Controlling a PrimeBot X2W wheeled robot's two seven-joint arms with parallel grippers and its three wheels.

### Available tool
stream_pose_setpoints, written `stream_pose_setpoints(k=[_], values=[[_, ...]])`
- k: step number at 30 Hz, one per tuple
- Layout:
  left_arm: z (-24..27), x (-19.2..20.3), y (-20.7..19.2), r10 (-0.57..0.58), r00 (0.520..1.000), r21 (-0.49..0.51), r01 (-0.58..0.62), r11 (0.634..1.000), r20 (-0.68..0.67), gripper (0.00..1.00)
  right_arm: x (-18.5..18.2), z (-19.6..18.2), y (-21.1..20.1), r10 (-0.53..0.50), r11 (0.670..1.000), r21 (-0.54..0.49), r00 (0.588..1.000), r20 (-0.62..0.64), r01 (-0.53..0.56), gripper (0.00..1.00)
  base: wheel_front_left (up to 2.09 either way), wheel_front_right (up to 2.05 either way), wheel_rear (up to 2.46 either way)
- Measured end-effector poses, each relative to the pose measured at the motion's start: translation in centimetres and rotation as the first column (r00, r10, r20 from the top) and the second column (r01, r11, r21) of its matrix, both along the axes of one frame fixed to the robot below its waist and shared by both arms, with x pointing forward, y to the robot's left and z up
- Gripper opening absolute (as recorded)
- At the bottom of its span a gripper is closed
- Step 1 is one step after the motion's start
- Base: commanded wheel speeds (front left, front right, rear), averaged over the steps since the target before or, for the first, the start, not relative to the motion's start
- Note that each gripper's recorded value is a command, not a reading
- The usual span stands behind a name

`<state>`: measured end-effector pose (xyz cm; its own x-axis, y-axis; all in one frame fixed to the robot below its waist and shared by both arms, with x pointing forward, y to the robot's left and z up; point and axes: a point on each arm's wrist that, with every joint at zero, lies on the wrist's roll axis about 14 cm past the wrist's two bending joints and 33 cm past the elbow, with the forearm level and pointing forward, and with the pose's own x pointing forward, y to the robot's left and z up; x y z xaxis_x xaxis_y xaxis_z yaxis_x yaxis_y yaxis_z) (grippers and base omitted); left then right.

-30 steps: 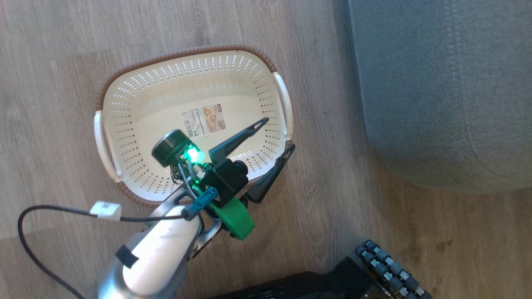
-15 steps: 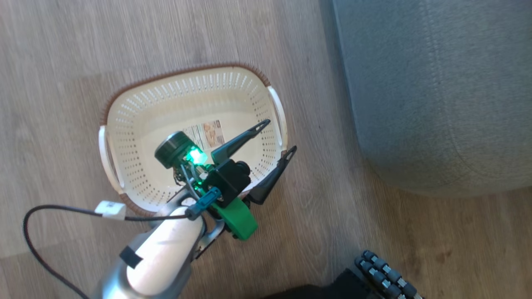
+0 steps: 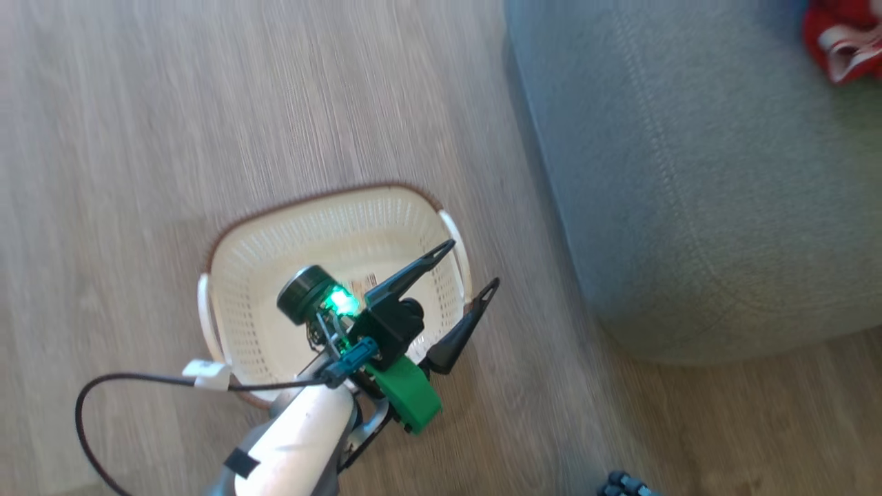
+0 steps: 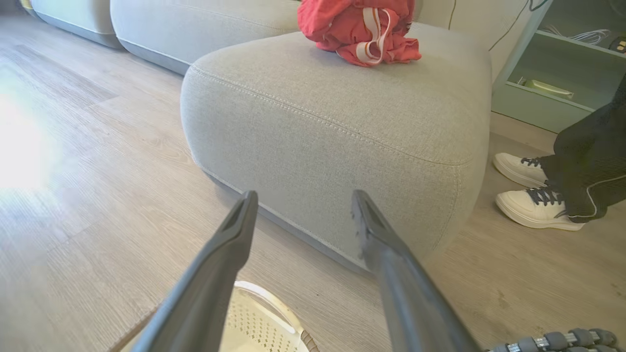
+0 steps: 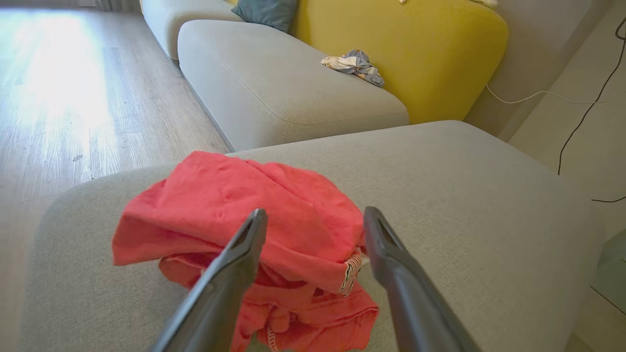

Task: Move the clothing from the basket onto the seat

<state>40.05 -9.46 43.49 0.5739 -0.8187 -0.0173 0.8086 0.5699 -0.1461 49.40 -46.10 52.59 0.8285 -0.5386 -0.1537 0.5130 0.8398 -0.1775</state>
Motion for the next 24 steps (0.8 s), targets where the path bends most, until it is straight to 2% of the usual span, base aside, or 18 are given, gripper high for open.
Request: stream_pose_setpoints(k=[7, 12, 14, 18, 22, 24], values=[[3.4, -0.6, 0.8, 0.059, 0.996, -0.006, -0.059, 0.998, 0.066, 1.00, -0.8, 4.9, 1.9, 0.072, 0.997, -0.037, 0.991, 0.110, -0.068, 1.00, 0.00, 0.00, 0.00], [5.4, -0.4, 2.7, 0.152, 0.983, -0.015, -0.151, 0.988, 0.104, 1.00, -1.2, 8.7, 4.5, 0.152, 0.988, -0.077, 0.957, 0.246, -0.137, 1.00, 0.00, 0.00, 0.00], [6.1, -0.2, 3.7, 0.192, 0.974, -0.018, -0.191, 0.981, 0.120, 1.00, -1.6, 9.5, 5.8, 0.204, 0.978, -0.108, 0.939, 0.278, -0.180, 1.00, 0.00, 0.00, 0.00], [7.0, -0.1, 6.0, 0.275, 0.953, -0.027, -0.274, 0.961, 0.129, 1.00, -2.4, 9.5, 9.4, 0.307, 0.952, -0.105, 0.888, 0.342, -0.288, 1.00, 0.00, 0.00, 0.00], [7.4, -0.1, 8.9, 0.370, 0.919, -0.025, -0.370, 0.929, 0.134, 1.00, -3.4, 9.4, 13.4, 0.390, 0.914, -0.070, 0.821, 0.417, -0.399, 1.00, 0.00, 0.00, 0.00], [7.6, 0.0, 10.5, 0.421, 0.898, -0.037, -0.420, 0.907, 0.127, 1.00, -3.7, 9.3, 15.7, 0.445, 0.884, -0.072, 0.785, 0.430, -0.462, 1.00, 0.00, 0.00, 0.00]])
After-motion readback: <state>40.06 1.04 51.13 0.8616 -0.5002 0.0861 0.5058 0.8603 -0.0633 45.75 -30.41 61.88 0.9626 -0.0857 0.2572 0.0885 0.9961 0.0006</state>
